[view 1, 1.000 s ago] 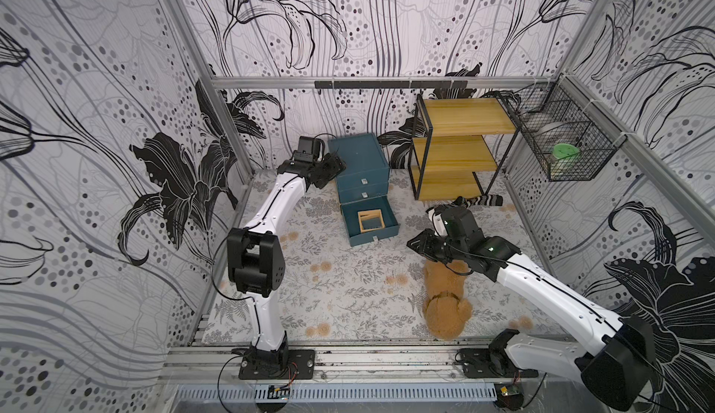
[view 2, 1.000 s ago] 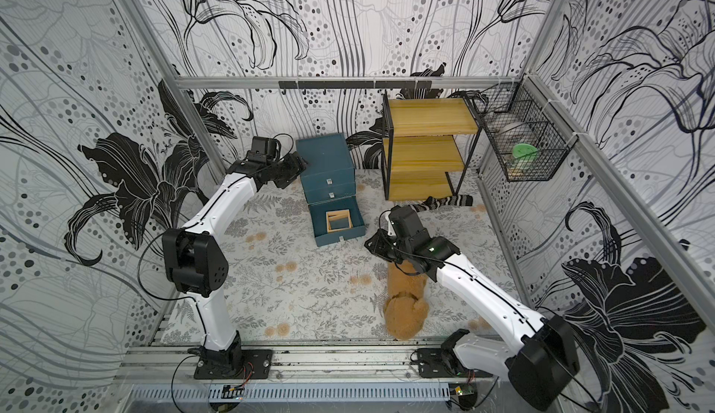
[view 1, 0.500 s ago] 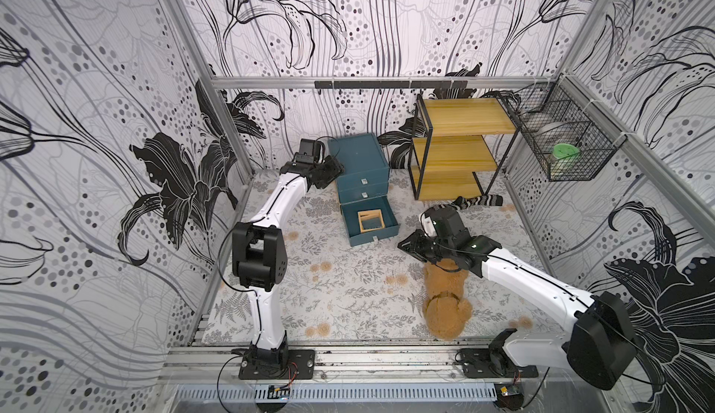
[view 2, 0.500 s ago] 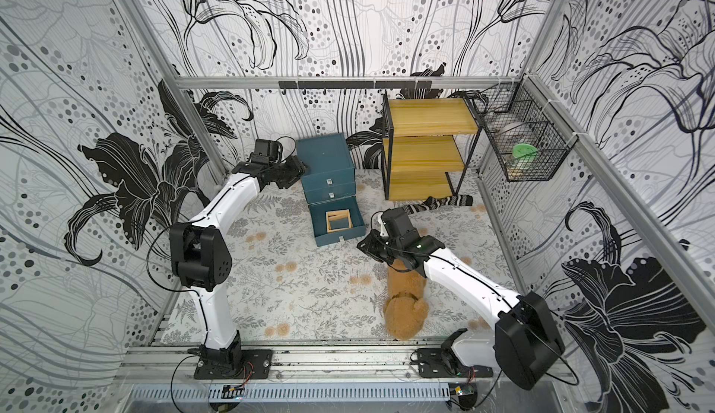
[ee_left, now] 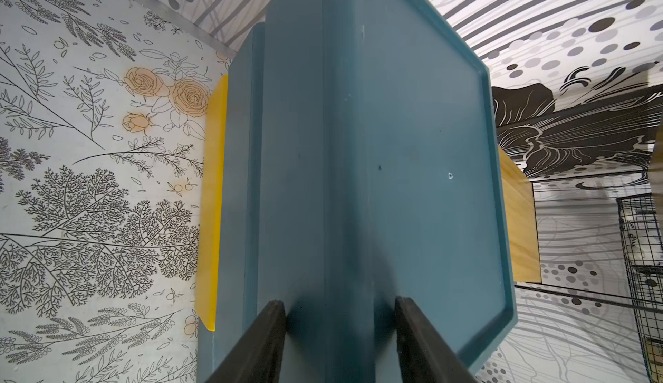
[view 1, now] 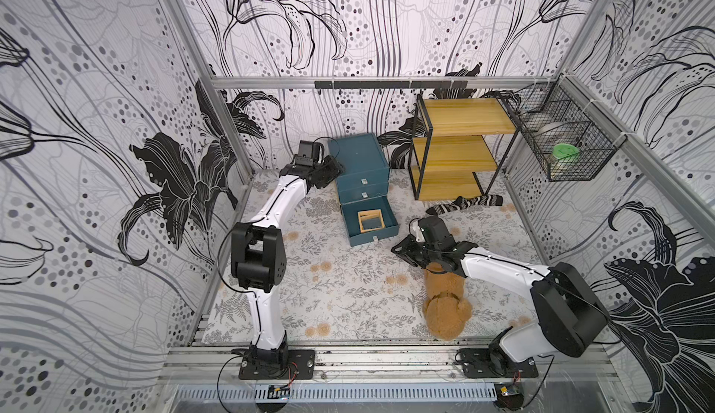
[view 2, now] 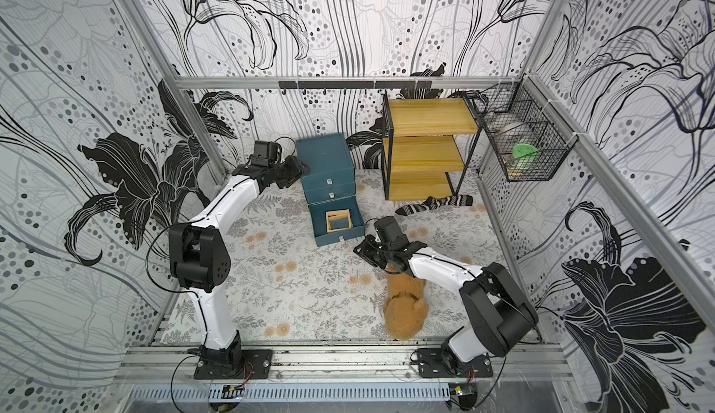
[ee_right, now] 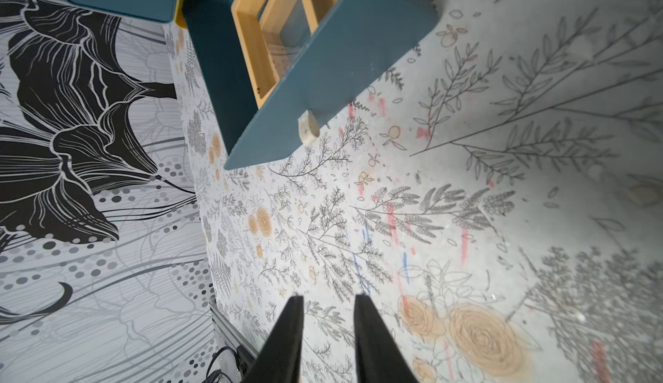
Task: Place the brooch boxes into the drawer by color
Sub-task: Close the drawer in the storage box.
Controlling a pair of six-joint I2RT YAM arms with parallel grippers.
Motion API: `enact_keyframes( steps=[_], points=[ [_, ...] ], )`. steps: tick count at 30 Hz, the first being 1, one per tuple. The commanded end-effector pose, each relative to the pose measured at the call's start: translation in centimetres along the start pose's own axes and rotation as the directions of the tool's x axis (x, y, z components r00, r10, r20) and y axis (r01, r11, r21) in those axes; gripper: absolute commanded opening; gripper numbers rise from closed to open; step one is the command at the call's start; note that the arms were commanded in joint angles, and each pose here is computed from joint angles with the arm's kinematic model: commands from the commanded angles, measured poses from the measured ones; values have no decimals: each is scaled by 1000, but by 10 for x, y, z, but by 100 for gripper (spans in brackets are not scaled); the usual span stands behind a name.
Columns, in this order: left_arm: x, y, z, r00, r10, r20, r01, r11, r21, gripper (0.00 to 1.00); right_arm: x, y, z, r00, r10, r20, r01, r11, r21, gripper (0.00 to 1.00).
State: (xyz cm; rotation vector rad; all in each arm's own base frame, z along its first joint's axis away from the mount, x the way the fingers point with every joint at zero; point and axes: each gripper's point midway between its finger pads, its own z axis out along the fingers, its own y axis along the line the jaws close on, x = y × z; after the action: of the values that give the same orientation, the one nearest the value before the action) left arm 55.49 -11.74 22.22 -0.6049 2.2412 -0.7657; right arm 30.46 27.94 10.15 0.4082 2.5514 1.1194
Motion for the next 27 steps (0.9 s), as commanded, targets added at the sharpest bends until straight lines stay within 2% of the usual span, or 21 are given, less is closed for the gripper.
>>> enact_keyframes(
  steps=[1, 11, 27],
  points=[
    [16, 23, 6, 999, -24, -48, 22, 998, -59, 52, -15, 16, 10, 999, 14, 42, -11, 997, -72, 30],
    [15, 21, 6, 998, -16, -56, 13, 998, -59, 52, -17, 20, 53, 999, 34, 16, -33, 995, -94, 36],
    [16, 19, 9, 998, -9, -68, 6, 999, -51, 51, -29, 24, 82, 996, 82, 40, -77, 989, -129, 34]
  ],
)
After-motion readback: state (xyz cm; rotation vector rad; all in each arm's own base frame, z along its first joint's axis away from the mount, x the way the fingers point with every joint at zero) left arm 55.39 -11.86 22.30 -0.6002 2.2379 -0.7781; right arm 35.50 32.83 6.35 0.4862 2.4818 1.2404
